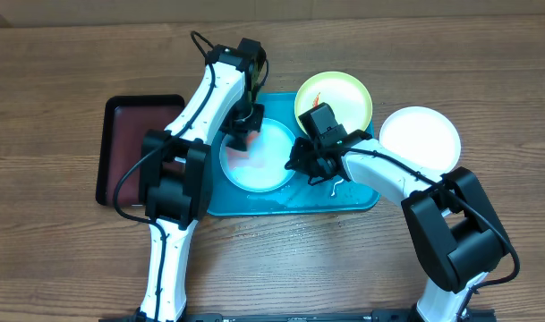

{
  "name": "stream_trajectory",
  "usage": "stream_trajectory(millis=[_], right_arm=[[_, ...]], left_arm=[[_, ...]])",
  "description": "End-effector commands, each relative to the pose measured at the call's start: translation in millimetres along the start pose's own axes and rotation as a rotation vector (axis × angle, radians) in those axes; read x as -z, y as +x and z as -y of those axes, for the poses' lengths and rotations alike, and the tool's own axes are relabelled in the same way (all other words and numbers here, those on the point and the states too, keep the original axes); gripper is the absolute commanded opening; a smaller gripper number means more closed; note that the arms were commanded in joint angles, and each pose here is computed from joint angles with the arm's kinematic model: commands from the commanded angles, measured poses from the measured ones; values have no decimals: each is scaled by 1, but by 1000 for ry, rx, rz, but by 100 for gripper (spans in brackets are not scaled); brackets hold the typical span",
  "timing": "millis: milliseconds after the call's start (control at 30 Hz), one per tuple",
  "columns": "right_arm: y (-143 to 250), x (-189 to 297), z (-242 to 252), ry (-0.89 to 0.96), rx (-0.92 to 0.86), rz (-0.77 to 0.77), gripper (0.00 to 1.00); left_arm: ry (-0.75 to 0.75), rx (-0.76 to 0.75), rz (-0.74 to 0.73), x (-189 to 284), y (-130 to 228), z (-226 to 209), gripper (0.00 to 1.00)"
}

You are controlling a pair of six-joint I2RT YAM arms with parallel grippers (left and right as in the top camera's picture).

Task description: Clean dirty plates on tray and stack at the side

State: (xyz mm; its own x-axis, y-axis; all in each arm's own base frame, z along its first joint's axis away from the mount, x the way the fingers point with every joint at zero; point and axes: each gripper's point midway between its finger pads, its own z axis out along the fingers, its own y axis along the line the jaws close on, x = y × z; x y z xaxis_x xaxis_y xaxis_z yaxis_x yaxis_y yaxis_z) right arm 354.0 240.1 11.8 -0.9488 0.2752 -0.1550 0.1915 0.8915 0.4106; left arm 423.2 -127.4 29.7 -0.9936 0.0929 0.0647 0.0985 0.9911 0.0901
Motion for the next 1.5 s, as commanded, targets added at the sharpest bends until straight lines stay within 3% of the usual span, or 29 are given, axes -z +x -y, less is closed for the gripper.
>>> stream_trajectory(millis=[0,133,400,600,733,867,1033,1233,1333,1467], right_arm=[[-3,1,-7,-11,14,6,4],[-3,1,-7,-11,14,6,4],[-3,1,-7,-11,14,6,4],[-3,1,-7,-11,14,6,4],[-3,1,-7,-11,14,6,4],[-3,1,-7,-11,14,6,4],[-3,1,-7,-11,14,6,4],[-4,1,-8,-13,14,9,4],[-4,1,-8,-14,14,8,4],[-1,1,-10,-28,24,-7,4]], left_arm=[[-185,164,50,6,-7,-32,4],[-98,114,-36,4,11,-13,4],[256,-187,-139,12,37,56,4],[203,-191,-31,8,13,58,4],[-20,38,66,5,-11,21,4],[-132,173,64,6,-5,1,4],[-71,77,-78,6,26,12,4],[133,-184,-221,11,59,42,4],[224,-277,-228,14,62,54,5],[267,-276,-213,22,56,45,4]])
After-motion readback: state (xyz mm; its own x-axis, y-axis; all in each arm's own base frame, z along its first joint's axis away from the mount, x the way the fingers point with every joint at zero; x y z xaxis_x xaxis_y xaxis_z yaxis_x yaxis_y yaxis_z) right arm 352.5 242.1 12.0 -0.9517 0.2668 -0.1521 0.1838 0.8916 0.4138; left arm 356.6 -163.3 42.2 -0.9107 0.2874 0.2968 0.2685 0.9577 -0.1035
